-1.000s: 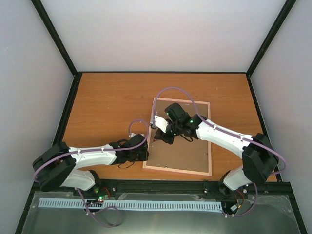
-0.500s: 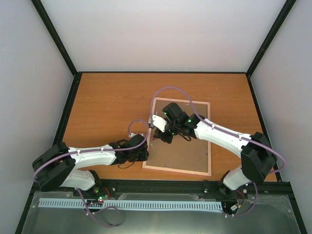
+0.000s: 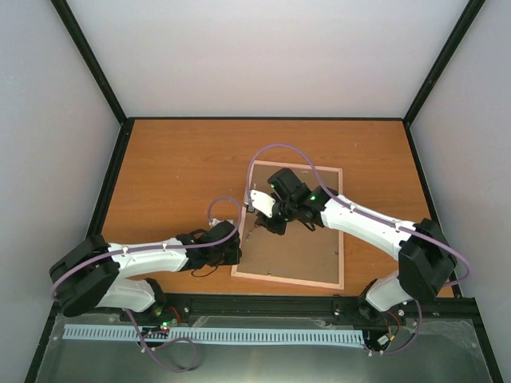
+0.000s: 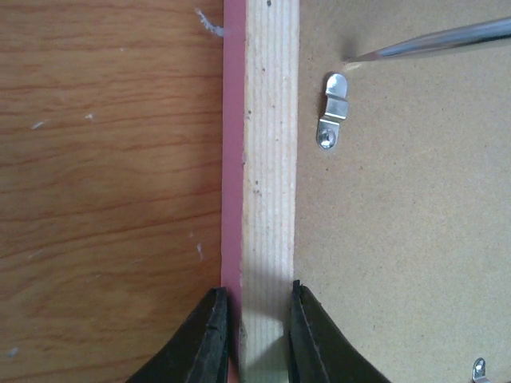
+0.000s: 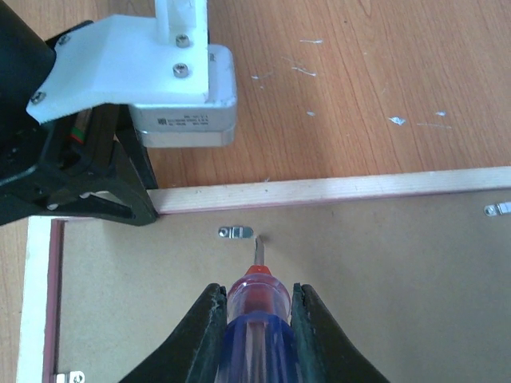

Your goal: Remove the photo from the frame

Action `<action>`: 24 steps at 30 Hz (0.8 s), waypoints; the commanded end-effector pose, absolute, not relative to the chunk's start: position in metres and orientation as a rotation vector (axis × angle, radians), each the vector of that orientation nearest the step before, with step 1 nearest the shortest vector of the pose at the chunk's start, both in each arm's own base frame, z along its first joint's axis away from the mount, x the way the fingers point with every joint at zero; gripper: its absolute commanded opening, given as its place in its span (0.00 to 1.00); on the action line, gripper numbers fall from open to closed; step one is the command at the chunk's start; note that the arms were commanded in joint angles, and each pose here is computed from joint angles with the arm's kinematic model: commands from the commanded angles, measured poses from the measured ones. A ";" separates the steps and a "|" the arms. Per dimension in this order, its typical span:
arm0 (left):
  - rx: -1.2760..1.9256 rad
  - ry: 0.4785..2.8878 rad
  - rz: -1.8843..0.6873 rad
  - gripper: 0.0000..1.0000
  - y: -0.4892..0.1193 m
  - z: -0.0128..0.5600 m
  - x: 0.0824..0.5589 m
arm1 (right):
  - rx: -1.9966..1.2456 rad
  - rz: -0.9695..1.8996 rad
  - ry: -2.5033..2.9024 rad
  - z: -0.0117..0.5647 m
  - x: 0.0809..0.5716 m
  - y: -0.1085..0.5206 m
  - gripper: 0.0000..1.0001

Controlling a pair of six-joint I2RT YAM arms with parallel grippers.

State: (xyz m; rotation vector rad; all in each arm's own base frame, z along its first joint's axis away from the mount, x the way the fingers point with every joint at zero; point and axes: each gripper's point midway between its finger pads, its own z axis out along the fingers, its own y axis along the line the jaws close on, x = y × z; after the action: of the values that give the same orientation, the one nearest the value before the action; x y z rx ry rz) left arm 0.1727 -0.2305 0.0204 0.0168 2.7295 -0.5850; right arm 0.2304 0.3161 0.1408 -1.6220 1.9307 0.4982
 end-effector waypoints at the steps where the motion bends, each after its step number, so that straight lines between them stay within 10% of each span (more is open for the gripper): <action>1: -0.036 2.710 -0.599 0.01 -0.229 0.027 0.174 | -1.657 0.444 1.950 0.144 0.226 0.303 0.03; 20: -0.093 2.639 -0.532 0.02 -0.211 0.042 0.232 | -1.382 0.495 2.013 0.178 0.271 0.268 0.03; 24: -0.129 2.639 -0.392 0.32 -0.190 0.044 0.269 | -1.285 0.447 2.023 0.185 0.287 0.255 0.03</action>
State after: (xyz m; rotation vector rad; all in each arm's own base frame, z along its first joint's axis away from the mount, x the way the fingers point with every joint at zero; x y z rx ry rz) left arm 0.2183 -0.2000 0.0216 -0.0825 2.7282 -0.4733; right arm 0.2745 0.2586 0.1617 -1.3887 2.0697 0.4593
